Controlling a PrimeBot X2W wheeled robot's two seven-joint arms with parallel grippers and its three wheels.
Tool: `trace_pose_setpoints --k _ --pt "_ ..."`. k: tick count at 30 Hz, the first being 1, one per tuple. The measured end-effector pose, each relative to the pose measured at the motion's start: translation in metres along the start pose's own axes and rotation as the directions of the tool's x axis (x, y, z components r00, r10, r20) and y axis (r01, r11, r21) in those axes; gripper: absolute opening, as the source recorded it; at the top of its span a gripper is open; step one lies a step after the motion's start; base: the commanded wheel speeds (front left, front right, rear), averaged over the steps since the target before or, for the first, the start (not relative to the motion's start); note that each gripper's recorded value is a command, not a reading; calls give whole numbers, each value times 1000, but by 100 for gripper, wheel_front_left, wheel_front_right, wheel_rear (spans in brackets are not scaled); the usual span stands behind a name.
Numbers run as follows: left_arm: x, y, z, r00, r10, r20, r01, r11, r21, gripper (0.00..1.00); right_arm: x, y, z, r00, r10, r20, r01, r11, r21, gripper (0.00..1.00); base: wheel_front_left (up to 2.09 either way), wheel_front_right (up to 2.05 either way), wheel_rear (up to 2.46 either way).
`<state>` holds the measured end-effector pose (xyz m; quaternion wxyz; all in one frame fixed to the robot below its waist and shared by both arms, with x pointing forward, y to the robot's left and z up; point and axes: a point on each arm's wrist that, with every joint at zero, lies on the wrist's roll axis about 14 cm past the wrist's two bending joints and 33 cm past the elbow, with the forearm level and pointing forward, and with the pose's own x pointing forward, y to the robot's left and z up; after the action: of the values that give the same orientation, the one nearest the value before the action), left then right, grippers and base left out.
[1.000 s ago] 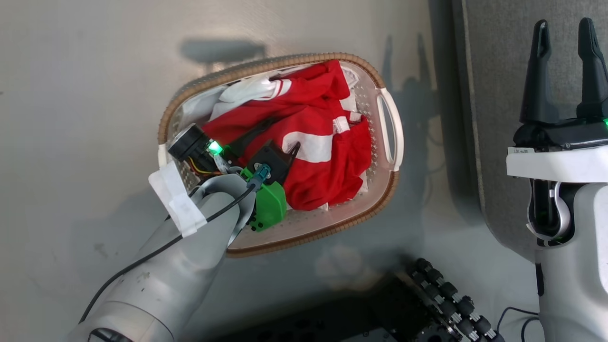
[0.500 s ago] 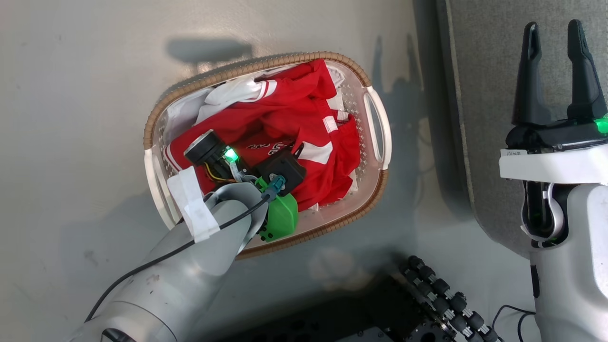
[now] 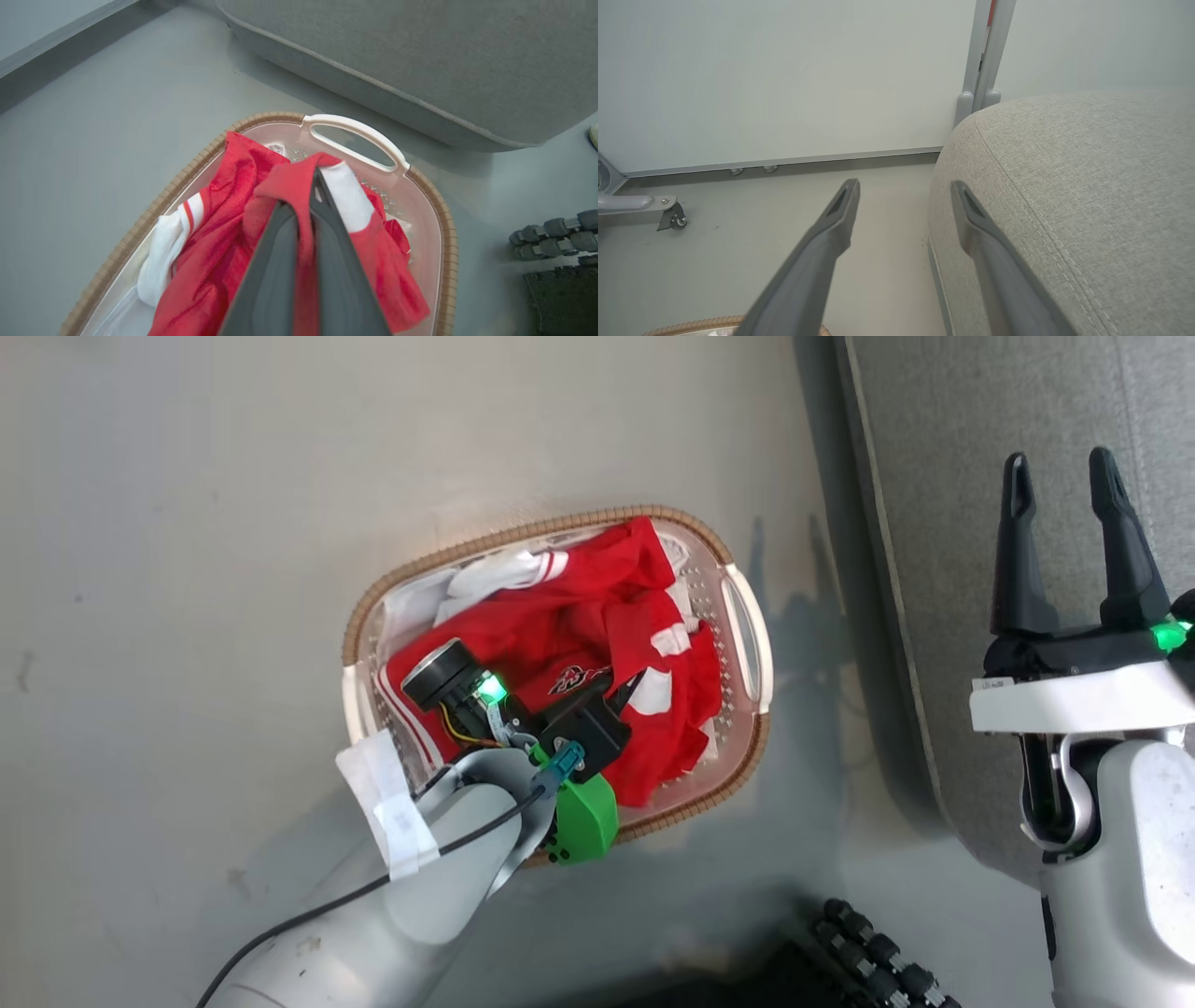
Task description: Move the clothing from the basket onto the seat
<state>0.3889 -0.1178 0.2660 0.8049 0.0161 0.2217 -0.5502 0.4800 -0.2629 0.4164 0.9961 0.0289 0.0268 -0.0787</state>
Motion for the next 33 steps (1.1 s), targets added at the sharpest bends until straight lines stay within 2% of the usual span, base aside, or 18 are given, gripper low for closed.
trace_pose_setpoints --k 10,18,26,33 --pt "-42 2 77 983 99 154 -117 986 118 0 -30 11 36 998 32 47 -32 999 -10 100 0 0 0" --pt "-86 -1 148 948 130 291 -219 929 297 0 -62 22 65 993 66 96 -66 998 -1 100 0 0 0" --pt "-130 -9 209 907 140 397 -326 830 452 0 -90 38 96 978 118 172 -120 993 4 100 0 0 0" --pt "-168 -16 288 853 106 512 -435 687 583 0 -108 54 121 956 168 241 -174 985 1 100 0 0 0"
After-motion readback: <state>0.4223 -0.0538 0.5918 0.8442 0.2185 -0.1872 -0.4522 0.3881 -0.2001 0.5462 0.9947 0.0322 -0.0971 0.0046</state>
